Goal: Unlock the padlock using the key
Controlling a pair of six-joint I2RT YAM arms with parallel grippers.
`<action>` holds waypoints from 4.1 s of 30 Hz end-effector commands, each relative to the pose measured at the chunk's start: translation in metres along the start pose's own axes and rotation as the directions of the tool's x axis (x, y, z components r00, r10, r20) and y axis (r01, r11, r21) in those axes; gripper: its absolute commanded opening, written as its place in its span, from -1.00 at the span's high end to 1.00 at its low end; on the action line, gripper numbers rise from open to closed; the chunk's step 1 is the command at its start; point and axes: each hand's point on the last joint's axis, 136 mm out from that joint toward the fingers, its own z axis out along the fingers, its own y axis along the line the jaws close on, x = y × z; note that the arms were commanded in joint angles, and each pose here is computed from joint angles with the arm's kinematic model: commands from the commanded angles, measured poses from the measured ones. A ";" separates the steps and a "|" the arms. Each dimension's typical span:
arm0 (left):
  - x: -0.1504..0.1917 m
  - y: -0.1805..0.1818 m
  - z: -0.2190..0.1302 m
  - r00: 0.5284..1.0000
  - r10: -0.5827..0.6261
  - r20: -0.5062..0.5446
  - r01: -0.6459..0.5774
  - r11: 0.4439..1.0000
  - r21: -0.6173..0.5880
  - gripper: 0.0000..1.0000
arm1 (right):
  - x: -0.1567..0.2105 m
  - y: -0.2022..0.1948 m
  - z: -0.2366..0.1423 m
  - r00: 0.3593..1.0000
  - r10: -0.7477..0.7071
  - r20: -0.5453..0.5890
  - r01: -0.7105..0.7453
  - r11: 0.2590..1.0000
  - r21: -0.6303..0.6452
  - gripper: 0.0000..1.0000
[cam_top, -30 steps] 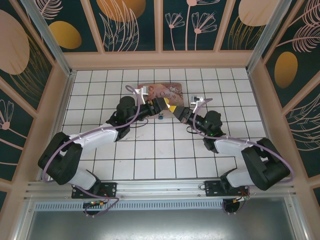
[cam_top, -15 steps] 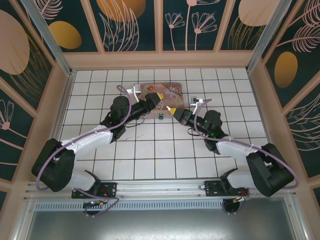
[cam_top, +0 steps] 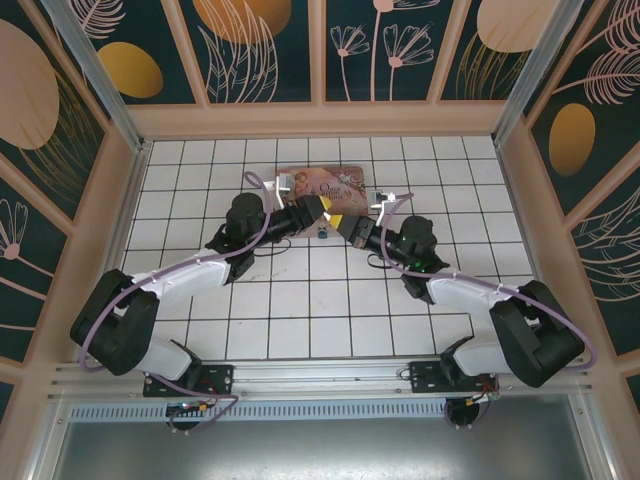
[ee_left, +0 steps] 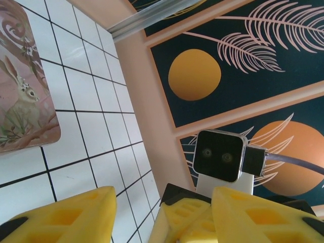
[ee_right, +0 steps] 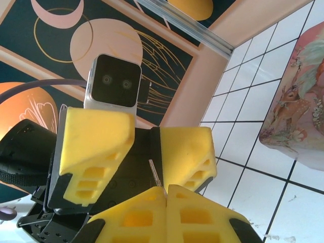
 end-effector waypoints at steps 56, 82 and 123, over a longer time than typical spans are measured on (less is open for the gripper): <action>-0.006 -0.010 -0.012 0.996 -0.045 0.076 0.037 0.994 0.103 1.00 | -0.008 0.017 0.013 0.996 0.065 0.065 -0.057 0.991 -0.118 0.32; -0.008 -0.006 -0.013 0.994 -0.051 0.099 0.041 0.995 0.095 1.00 | 0.000 0.012 0.019 0.992 0.113 0.054 -0.105 0.986 -0.131 0.63; 0.027 0.113 -0.033 0.940 0.308 -0.149 -0.342 0.855 -0.390 -0.90 | -0.071 -0.076 0.019 0.996 0.089 0.003 -0.088 0.978 0.188 1.00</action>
